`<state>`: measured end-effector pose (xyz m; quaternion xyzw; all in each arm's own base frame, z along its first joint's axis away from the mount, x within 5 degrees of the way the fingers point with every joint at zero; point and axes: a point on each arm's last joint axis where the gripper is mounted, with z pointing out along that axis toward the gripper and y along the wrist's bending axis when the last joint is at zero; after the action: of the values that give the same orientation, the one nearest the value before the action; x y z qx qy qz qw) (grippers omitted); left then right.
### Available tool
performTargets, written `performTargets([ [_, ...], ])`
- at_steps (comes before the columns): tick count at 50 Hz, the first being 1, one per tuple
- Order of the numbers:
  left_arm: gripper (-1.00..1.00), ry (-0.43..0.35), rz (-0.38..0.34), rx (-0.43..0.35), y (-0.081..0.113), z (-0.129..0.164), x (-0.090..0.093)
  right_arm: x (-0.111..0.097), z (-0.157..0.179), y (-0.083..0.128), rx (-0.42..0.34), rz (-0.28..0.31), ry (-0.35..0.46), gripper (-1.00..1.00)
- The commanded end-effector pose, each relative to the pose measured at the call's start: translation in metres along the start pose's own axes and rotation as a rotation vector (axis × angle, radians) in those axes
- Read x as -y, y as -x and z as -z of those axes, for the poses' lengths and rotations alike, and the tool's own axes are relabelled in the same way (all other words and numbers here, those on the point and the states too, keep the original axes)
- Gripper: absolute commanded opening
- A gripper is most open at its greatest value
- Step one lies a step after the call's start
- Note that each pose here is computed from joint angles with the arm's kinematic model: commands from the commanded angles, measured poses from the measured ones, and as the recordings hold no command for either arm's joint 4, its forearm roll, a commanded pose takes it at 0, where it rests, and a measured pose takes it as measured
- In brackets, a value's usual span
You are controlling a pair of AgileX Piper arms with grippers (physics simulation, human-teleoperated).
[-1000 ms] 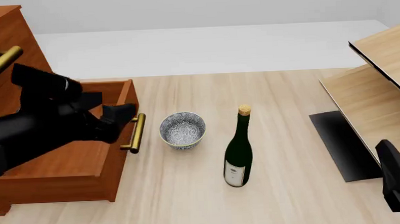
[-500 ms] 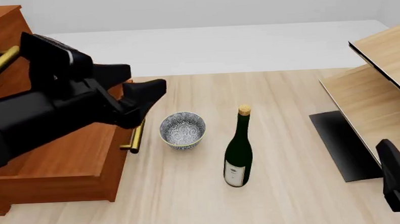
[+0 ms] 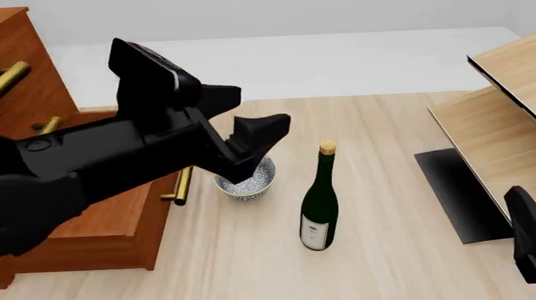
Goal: Put the wine bottle in the bottom drawer of the cabinet.
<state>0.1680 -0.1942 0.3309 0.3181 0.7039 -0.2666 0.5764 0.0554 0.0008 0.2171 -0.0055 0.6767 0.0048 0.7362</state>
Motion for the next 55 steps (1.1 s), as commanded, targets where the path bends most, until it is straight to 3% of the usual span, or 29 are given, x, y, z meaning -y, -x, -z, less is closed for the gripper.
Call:
performTargets([
  [1,1.00,-0.050,-0.015,-0.021,-0.003,-0.022,0.014,0.000,0.000,0.000,-0.002,-0.001,0.000,1.00],
  [11,1.00,-0.040,-0.021,-0.027,-0.003,-0.030,0.012,0.000,0.000,0.000,-0.003,0.000,-0.001,1.00],
  [13,1.00,-0.071,-0.025,-0.031,-0.004,-0.030,0.021,0.000,0.000,0.000,-0.002,0.000,0.000,1.00],
  [16,1.00,-0.064,-0.013,-0.031,-0.005,-0.033,0.019,0.000,0.000,-0.001,-0.003,0.000,0.000,1.00],
  [29,1.00,-0.068,-0.031,-0.066,-0.013,-0.061,0.022,0.000,0.000,0.000,-0.002,0.000,0.001,1.00],
  [31,1.00,-0.075,-0.003,-0.058,-0.009,-0.063,0.025,0.000,0.000,-0.001,-0.003,0.001,-0.002,1.00],
  [33,1.00,-0.070,-0.032,-0.064,-0.012,-0.067,0.023,0.000,0.000,-0.001,-0.003,0.001,-0.002,1.00],
  [55,1.00,-0.092,-0.055,-0.101,-0.027,-0.093,0.032,0.000,0.000,-0.001,-0.004,-0.001,-0.001,1.00],
])
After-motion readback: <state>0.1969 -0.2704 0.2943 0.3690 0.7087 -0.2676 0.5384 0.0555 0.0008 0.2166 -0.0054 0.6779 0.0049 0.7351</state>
